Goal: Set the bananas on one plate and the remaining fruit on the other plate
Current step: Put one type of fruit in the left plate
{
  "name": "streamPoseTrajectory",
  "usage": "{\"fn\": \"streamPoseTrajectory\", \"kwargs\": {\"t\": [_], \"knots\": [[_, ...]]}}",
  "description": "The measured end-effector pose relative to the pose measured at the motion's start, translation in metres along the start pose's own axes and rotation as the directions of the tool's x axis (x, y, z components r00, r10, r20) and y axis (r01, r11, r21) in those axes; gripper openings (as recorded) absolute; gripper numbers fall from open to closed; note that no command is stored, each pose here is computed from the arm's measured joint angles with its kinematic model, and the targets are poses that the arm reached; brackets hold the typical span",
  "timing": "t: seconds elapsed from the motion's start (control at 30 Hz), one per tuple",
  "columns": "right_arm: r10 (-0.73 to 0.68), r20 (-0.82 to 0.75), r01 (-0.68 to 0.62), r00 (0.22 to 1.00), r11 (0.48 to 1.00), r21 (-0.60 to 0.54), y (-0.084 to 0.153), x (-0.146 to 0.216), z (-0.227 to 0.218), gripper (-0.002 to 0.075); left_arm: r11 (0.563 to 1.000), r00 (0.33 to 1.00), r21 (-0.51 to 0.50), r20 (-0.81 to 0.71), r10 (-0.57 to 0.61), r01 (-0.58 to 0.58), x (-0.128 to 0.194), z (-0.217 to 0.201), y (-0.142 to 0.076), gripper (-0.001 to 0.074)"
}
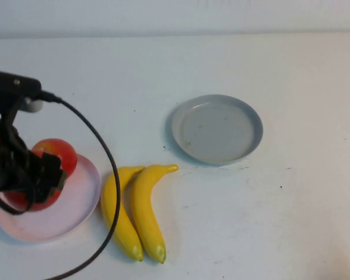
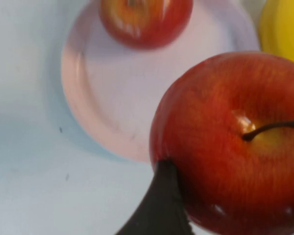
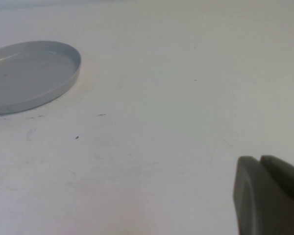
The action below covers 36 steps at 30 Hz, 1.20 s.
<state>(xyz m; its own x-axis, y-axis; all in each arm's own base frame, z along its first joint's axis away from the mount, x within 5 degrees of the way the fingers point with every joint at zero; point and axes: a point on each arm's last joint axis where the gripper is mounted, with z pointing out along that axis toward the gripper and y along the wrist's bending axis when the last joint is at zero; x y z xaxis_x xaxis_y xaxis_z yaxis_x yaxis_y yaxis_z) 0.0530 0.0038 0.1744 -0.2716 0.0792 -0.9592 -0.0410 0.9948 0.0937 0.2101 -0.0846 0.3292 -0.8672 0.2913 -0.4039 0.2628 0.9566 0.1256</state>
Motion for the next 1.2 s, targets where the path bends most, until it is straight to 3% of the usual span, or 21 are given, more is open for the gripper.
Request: {"fn": "streamPoseTrajectory", "kwargs": {"t": [0.13, 0.33, 0.6, 0.97, 1.2], "knots": [[0.0, 0.0, 0.0, 1.0, 1.0, 0.0, 0.0, 0.0, 0.0, -0.0017, 1.0, 0.999, -0.002, -0.05, -0.011, 0.011, 0.017, 0.023, -0.003, 0.0563], [0.0, 0.0, 0.0, 1.0, 1.0, 0.0, 0.0, 0.0, 0.0, -0.0017, 1.0, 1.0, 0.021, -0.008, 0.004, -0.003, 0.026, 0.054, -0.009, 0.0563], [0.0, 0.0, 0.0, 1.0, 1.0, 0.0, 0.0, 0.0, 0.0, -0.0017, 1.0, 0.998, 0.009, -0.056, 0.01, -0.01, 0.021, 0.091, -0.016, 0.0563], [0.0, 0.0, 0.0, 1.0, 1.0, 0.0, 0.0, 0.0, 0.0, -0.0017, 0.998, 0.995, -0.032, -0.08, -0.056, 0.054, 0.015, 0.117, 0.005, 0.0562], [0.0, 0.0, 0.0, 1.0, 1.0, 0.0, 0.0, 0.0, 0.0, -0.0017, 0.999, 0.998, -0.027, -0.051, -0.04, 0.038, 0.012, 0.118, 0.005, 0.0667]]}}
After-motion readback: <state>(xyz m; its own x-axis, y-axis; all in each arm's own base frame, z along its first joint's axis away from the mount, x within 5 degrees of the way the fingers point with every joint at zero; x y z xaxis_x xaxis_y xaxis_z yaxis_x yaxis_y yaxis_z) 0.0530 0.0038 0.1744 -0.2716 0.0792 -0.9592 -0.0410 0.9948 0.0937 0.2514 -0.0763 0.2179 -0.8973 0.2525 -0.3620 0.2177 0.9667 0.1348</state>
